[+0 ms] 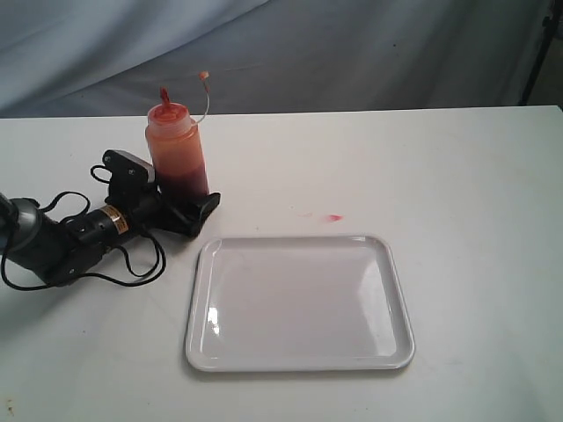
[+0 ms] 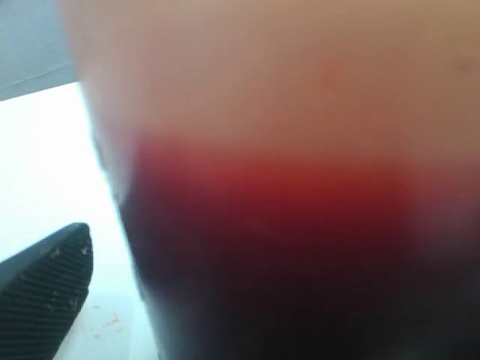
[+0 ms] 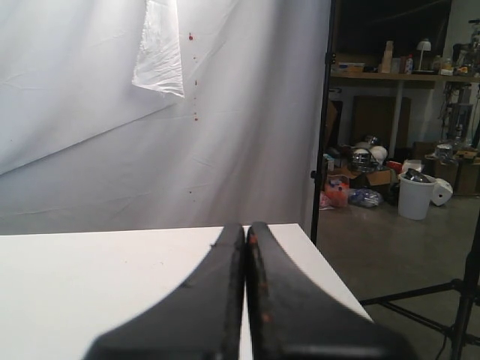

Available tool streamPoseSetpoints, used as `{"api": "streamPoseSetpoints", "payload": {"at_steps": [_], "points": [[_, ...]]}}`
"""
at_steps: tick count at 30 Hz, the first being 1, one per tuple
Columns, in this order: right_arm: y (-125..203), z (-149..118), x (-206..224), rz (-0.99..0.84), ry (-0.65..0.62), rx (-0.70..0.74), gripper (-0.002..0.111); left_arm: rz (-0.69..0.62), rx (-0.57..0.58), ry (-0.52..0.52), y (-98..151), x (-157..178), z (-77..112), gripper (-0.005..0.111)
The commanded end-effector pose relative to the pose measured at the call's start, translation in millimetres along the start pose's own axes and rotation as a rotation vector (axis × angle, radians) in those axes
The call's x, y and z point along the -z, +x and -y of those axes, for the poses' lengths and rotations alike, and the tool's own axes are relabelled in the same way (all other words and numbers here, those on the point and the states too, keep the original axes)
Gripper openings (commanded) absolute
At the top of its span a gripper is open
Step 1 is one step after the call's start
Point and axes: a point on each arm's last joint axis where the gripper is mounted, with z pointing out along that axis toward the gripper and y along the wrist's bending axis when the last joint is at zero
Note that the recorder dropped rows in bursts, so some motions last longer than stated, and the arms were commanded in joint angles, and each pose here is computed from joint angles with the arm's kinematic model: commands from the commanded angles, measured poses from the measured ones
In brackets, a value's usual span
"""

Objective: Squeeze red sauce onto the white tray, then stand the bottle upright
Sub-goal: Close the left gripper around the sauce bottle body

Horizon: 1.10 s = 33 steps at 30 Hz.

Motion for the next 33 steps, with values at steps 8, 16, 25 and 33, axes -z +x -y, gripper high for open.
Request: {"api": "streamPoseSetpoints", "payload": {"at_steps": [8,16,25,33], "points": [[0.3,0.5,-0.4,0.005,0.009,-0.006,0.000,0.025,0.011,-0.003,-2.6,-1.6,0.8,0.104],[0.3,0.5,-0.4,0.005,0.009,-0.008,0.000,0.004,0.013,-0.006,-0.7,-1.6,0.5,0.091],[0.3,0.5,-0.4,0.005,0.009,-0.008,0.000,0.001,0.004,0.009,-0.5,-1.6,1.9,0.024],[0.3,0.5,-0.4,0.005,0.009,-0.008,0.000,0.001,0.004,0.009,-0.5,-1.6,1.9,0.000]]}}
